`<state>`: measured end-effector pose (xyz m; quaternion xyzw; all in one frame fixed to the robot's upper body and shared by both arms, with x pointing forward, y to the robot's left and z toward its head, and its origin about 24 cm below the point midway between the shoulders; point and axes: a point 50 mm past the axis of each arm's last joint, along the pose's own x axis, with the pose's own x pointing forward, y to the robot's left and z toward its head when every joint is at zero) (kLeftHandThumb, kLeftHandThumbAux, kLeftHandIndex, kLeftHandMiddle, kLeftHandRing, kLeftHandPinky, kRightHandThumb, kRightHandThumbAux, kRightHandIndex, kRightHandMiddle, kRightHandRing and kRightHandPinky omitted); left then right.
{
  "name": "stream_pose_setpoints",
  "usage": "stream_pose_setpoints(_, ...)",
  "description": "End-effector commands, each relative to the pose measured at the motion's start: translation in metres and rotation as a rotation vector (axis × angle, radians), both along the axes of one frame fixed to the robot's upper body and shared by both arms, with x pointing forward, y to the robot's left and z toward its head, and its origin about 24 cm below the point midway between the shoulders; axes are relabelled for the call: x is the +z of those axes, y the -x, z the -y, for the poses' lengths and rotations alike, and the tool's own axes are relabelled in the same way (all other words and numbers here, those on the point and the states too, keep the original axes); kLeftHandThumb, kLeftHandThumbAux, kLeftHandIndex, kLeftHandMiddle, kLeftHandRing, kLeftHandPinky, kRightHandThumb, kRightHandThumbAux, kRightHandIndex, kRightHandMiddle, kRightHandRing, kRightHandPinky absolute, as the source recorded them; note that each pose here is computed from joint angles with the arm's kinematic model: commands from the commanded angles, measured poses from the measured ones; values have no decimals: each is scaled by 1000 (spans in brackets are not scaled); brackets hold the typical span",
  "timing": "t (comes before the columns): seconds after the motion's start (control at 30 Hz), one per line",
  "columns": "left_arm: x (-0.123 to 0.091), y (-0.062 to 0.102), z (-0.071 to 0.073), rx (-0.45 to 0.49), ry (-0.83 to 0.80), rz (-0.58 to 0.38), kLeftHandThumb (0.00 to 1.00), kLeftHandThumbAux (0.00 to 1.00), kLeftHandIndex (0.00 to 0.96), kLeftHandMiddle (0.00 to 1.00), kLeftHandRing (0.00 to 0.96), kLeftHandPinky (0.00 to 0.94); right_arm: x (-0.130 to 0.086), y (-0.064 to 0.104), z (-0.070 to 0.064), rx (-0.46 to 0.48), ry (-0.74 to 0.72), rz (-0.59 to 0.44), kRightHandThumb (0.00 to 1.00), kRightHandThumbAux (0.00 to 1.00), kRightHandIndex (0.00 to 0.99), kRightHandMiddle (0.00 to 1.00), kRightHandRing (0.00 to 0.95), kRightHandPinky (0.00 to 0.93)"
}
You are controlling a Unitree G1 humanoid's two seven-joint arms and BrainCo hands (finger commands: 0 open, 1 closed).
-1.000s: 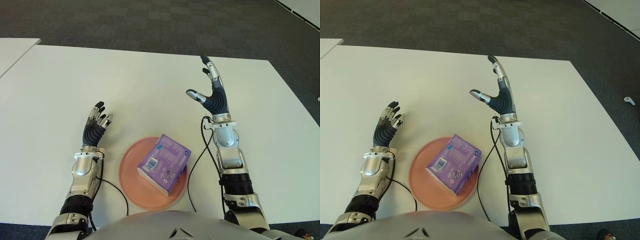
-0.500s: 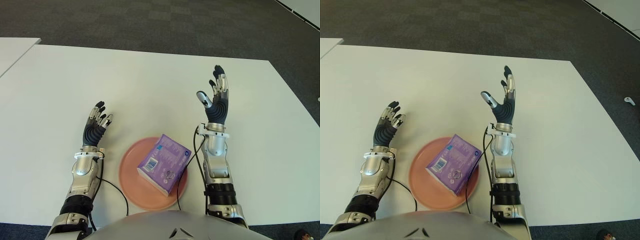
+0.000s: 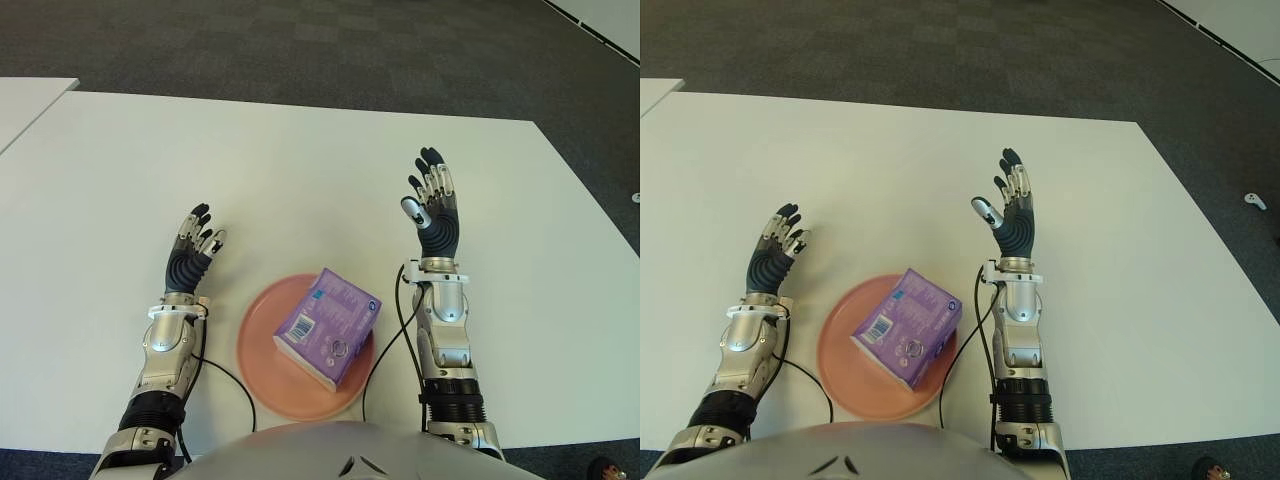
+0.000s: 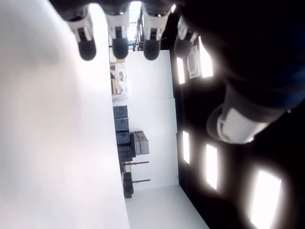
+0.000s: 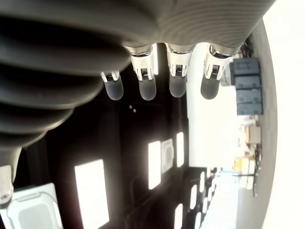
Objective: Put the tissue paper into the plate.
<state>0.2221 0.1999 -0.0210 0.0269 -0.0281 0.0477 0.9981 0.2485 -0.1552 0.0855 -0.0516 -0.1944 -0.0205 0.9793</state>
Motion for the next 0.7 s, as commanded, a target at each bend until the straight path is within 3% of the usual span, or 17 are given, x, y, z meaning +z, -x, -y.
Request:
stream_pose_setpoints(0.03, -41, 39, 0, 3, 1, -225, 0, 565, 0, 0, 0, 0, -22, 10, 2, -17, 83, -92, 0, 456, 0, 0, 0, 0)
stream_pose_setpoints(0.7, -39, 38, 1, -3, 1, -214, 0, 567, 0, 0, 0, 0, -23, 10, 0, -22, 89, -90, 0, 448, 0, 0, 0, 0)
